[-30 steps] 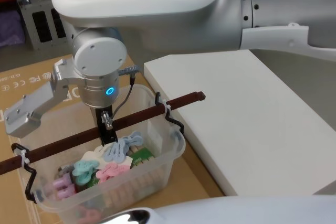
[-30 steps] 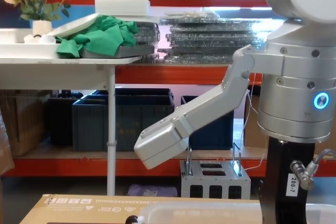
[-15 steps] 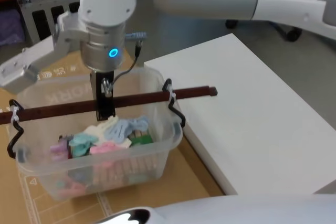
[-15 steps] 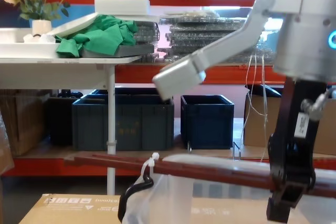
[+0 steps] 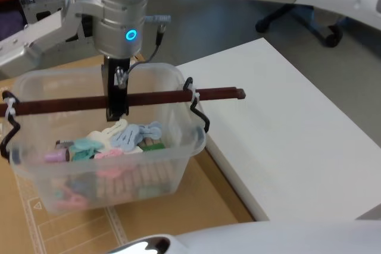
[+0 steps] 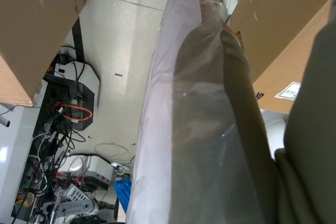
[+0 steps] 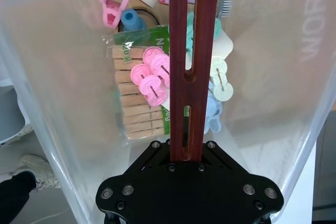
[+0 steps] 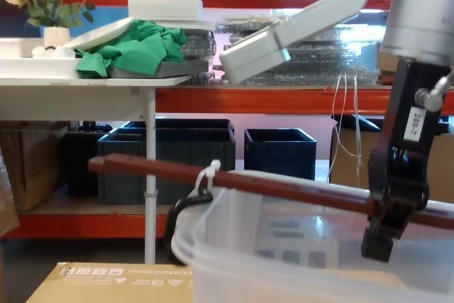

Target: Use one hand to grasp the basket and place it at the designated location.

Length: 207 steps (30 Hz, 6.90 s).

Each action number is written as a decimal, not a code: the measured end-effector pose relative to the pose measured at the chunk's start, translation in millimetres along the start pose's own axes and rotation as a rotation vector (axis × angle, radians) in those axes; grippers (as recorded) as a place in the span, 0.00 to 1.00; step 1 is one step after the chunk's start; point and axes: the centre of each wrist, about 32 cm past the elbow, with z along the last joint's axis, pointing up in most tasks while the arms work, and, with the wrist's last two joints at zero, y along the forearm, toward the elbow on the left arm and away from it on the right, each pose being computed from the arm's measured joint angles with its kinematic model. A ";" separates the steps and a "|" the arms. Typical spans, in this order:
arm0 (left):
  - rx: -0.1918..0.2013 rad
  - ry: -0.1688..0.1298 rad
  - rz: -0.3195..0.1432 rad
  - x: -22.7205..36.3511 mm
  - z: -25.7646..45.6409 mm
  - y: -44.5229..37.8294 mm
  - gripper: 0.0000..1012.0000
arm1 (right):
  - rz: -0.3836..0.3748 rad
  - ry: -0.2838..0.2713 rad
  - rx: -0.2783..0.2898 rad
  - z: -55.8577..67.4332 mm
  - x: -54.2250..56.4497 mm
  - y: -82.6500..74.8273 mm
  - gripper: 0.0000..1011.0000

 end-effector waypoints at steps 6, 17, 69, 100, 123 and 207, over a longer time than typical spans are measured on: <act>0.000 0.000 0.000 0.0 0.2 0.0 0.00 | -0.014 0.105 -0.018 -17.9 -19.8 -23.4 0.00; 0.000 0.000 0.000 0.0 0.0 0.0 0.00 | -0.033 0.244 -0.023 -43.6 -46.2 -45.7 0.00; 0.000 0.000 0.000 0.0 0.0 0.0 0.00 | -0.011 0.818 -0.056 -113.3 -179.1 -83.2 0.00; 0.000 0.000 0.000 0.0 -0.1 0.0 0.00 | 0.005 1.108 -0.009 -113.1 -264.5 -76.1 0.00; 0.000 0.000 0.000 0.0 0.0 0.0 0.00 | 0.052 1.280 0.002 -117.3 -298.4 -51.8 0.00; 0.000 0.000 0.000 0.0 0.0 0.0 0.00 | 0.117 1.337 0.065 -137.2 -300.7 -5.8 0.72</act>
